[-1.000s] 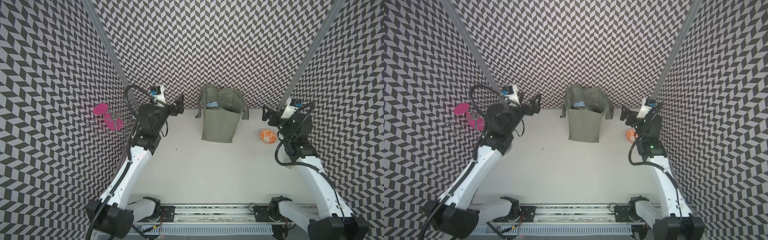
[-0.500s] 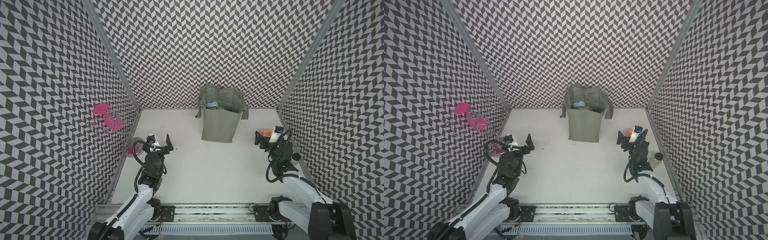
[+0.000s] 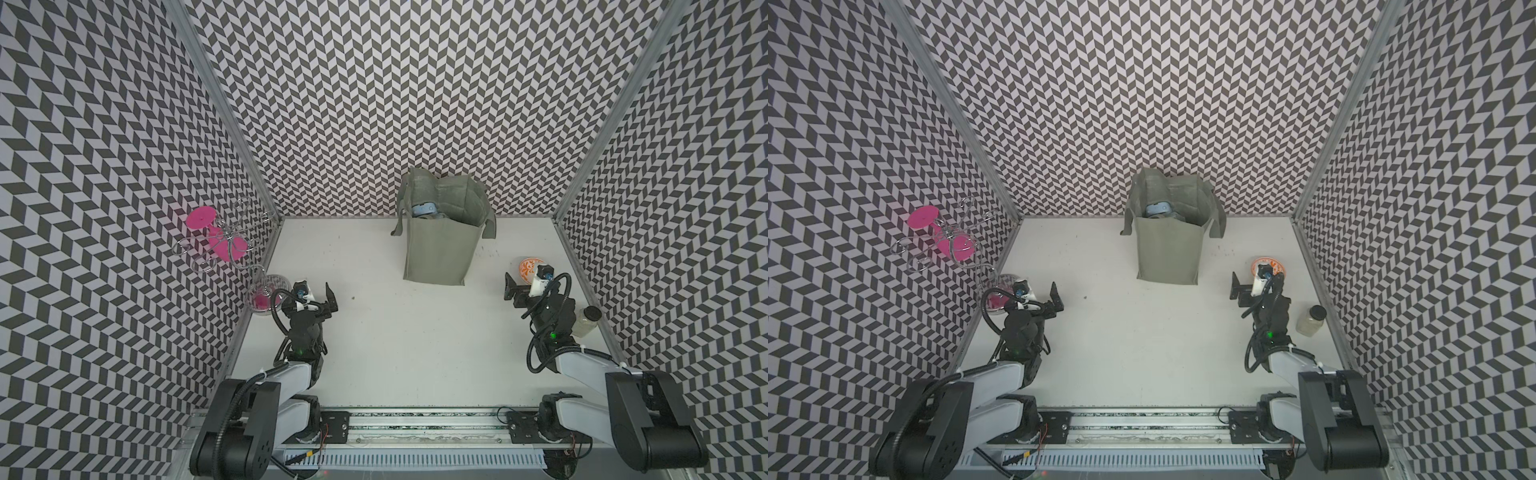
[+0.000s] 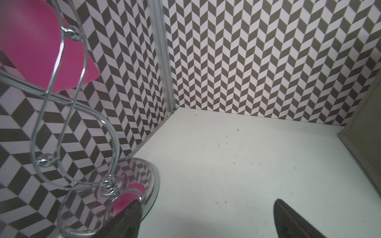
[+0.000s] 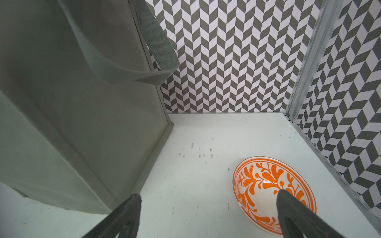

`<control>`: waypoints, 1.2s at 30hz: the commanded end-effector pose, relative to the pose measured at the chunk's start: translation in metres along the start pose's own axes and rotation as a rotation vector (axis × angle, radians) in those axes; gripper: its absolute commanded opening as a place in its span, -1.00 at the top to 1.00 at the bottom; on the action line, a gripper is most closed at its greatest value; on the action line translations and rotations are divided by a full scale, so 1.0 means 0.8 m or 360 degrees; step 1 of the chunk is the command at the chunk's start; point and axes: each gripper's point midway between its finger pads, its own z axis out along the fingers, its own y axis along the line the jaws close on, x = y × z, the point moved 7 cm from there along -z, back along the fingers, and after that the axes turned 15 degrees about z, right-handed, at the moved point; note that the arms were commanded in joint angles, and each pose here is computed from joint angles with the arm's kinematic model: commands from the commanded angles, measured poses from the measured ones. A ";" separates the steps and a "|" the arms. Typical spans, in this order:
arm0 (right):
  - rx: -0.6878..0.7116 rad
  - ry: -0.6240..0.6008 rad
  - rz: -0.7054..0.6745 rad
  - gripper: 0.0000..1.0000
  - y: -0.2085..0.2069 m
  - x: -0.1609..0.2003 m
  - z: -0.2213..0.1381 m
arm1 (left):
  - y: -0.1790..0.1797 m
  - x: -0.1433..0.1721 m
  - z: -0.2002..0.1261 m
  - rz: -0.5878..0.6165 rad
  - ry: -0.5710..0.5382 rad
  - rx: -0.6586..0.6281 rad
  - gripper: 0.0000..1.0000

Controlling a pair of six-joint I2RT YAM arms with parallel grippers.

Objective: Put the alarm clock into the canvas bag
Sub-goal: Reset both arms

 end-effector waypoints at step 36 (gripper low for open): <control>0.0046 -0.0196 0.0051 -0.99 -0.012 0.013 0.027 | -0.010 0.002 0.056 0.0000 -0.0091 0.0042 -0.98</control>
